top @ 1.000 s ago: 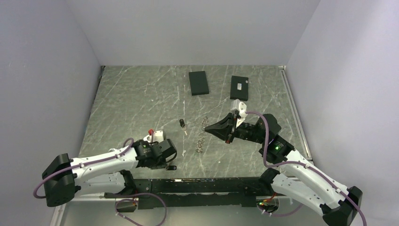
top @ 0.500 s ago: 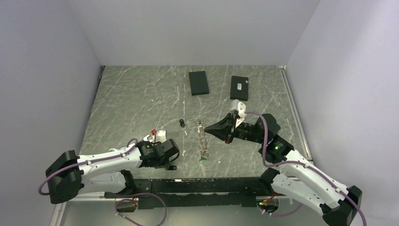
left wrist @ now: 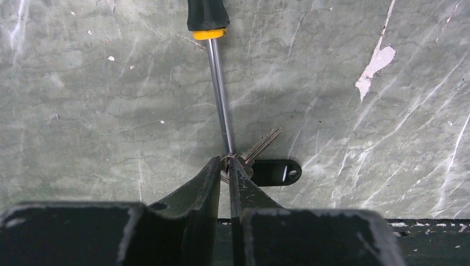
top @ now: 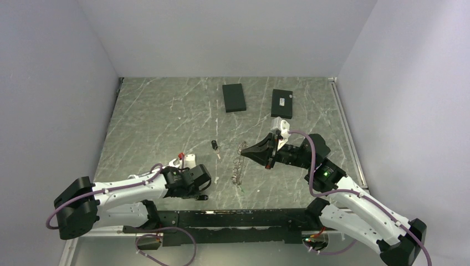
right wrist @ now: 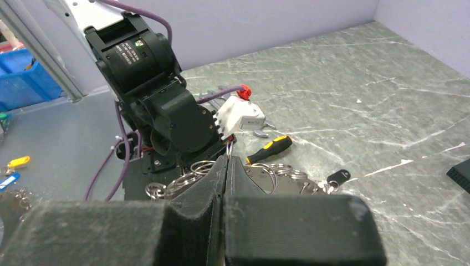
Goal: Put the keys on the keyring
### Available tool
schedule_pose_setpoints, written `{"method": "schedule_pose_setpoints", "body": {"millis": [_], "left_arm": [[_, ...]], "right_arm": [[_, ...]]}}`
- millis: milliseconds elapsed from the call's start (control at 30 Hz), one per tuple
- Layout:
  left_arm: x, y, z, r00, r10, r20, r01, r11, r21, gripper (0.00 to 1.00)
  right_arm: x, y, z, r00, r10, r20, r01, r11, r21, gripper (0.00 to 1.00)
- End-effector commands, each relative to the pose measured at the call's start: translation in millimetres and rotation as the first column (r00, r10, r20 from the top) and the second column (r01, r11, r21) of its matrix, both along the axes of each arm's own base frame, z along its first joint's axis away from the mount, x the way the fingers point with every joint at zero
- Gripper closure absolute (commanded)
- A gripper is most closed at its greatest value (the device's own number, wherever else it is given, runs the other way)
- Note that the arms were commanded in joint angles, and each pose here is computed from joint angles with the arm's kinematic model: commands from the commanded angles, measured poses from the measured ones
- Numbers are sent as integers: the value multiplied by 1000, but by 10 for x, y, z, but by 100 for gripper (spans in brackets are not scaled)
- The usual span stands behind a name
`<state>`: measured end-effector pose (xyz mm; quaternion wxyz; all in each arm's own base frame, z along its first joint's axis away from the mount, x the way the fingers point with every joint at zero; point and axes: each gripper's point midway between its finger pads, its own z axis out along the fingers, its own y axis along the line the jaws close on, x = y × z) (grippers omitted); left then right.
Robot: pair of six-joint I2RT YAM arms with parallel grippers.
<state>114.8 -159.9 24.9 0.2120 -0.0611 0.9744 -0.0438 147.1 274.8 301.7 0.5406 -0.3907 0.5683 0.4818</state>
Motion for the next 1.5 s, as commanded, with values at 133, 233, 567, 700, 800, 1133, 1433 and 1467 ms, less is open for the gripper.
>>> {"method": "schedule_pose_setpoints", "body": {"millis": [133,233,567,700,800,1133,1433,1467], "left_arm": [[-14,-33,12,1000,7,7,-6,999,-39,84],[-20,-48,4,1000,2,2,-2,999,-42,83],[-7,-94,10,1000,-6,0,6,999,-48,82],[-25,-88,-2,1000,-5,-7,5,999,-49,83],[-25,-78,-1,1000,-3,-4,2,999,-49,86],[51,-155,196,997,-46,64,52,994,-100,100],[238,-243,694,954,-167,248,206,969,-140,100],[268,-252,753,943,-188,273,230,964,-131,100]], "right_arm": [[-34,-11,184,999,10,53,-12,999,46,100],[-37,-16,192,998,9,54,-12,999,50,100],[-44,-21,187,999,10,53,-12,999,50,100],[-50,-27,198,998,9,57,-12,998,54,100],[-51,-26,186,998,10,56,-13,999,53,100],[-18,-36,162,998,-10,54,7,999,49,100],[27,-34,170,998,-31,57,27,998,58,100],[33,-36,170,998,-34,57,30,998,57,100]]}}
